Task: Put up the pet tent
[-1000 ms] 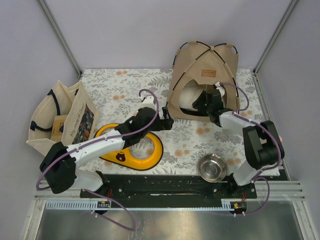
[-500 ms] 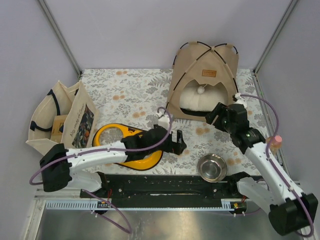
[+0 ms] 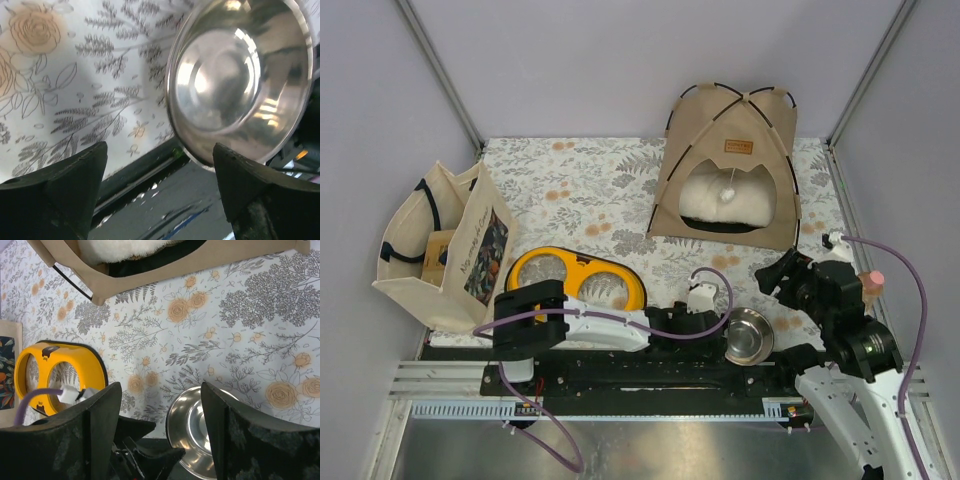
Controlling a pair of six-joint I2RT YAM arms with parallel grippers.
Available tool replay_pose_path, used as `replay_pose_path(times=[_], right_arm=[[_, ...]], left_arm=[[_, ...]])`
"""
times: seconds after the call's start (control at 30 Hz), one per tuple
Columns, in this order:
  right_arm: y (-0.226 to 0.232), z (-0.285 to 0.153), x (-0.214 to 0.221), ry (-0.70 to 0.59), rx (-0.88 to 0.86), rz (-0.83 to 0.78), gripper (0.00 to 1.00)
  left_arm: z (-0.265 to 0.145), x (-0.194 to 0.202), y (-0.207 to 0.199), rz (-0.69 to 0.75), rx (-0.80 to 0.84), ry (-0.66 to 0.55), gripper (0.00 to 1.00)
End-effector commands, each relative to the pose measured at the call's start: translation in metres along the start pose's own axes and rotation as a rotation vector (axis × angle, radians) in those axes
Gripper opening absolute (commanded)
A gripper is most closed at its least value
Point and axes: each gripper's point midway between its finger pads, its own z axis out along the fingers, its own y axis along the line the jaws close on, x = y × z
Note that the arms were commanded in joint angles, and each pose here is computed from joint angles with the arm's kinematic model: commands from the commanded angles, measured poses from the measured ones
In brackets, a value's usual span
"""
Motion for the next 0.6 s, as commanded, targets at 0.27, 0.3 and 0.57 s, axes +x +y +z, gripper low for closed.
replay_pose_path(times=[0.27, 0.3, 0.57], right_arm=[[-0.002, -0.032, 0.015, 0.031, -0.046, 0.011, 0.73], [-0.003, -0.032, 0.017, 0.033, -0.048, 0.012, 0.73], [-0.004, -0.027, 0.028, 0.062, -0.063, 0.025, 0.73]], left_arm=[[0.032, -0.015, -0.013, -0.14, -0.054, -0.07, 0.54], [0.033, -0.014, -0.007, -0.137, -0.079, -0.066, 0.54], [0.016, -0.038, 0.029, -0.163, -0.171, -0.108, 0.17]])
